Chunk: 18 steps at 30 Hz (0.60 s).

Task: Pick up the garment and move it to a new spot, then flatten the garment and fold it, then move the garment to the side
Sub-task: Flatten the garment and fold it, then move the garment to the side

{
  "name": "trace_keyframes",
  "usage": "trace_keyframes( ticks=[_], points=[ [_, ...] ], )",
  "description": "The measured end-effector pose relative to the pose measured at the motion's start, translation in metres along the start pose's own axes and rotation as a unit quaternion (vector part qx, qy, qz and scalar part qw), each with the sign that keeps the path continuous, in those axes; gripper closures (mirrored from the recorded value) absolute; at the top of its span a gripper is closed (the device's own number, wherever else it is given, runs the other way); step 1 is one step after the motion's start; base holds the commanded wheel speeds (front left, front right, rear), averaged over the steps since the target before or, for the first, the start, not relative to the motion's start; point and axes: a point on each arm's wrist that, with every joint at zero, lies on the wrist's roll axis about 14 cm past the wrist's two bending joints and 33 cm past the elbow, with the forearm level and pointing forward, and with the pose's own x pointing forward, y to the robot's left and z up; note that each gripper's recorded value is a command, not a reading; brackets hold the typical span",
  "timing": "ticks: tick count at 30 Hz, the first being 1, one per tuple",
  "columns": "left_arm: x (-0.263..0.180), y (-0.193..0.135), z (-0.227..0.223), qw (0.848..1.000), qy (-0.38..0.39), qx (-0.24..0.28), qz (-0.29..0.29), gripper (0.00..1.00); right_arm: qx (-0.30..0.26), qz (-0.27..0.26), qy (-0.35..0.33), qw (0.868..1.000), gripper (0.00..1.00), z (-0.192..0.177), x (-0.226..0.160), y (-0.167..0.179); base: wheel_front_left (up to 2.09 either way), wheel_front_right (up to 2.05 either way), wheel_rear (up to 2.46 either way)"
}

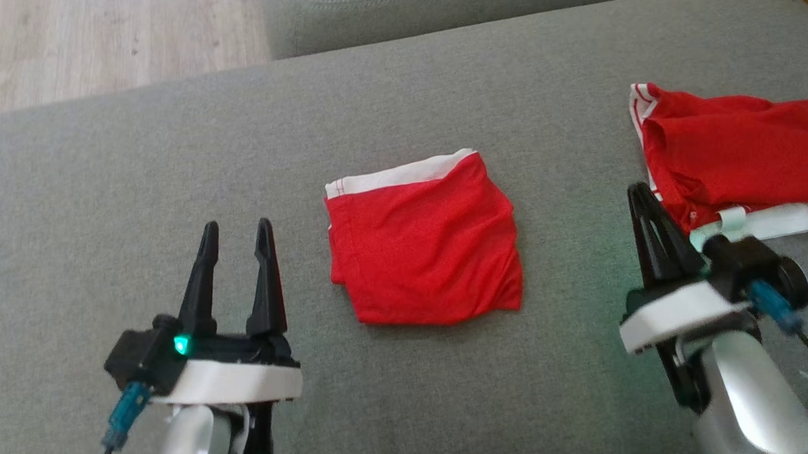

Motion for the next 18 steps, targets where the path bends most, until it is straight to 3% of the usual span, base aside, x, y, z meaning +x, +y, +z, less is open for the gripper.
trace_keyframes(
  ticks=[1, 2, 9, 18],
  points=[
    [-0.002, 0.0, -0.002, 1.0, 0.003, 0.0, 0.001, 0.0, 0.001, -0.007, -0.002, 1.0, 0.07, 0.001, -0.005, -0.003, 0.0, 0.0, 0.0],
    [-0.004, 0.0, -0.004, 1.0, 0.007, -0.001, 0.002, 0.0, 0.004, -0.013, -0.002, 1.0, 0.0, 0.0, -0.01, -0.005, 0.0, 0.0, 0.0],
    [-0.015, 0.004, -0.015, 1.0, 0.025, -0.002, 0.012, 0.0, 0.046, -0.025, 0.005, 0.999, 0.0, -0.01, -0.03, -0.003, 0.0, 0.0, 0.0],
    [-0.016, 0.011, -0.019, 0.999, 0.03, -0.003, 0.022, 0.0, 0.048, -0.02, 0.009, 0.999, 0.0, -0.013, -0.024, 0.0, 0.0, 0.0, 0.0]
  ],
)
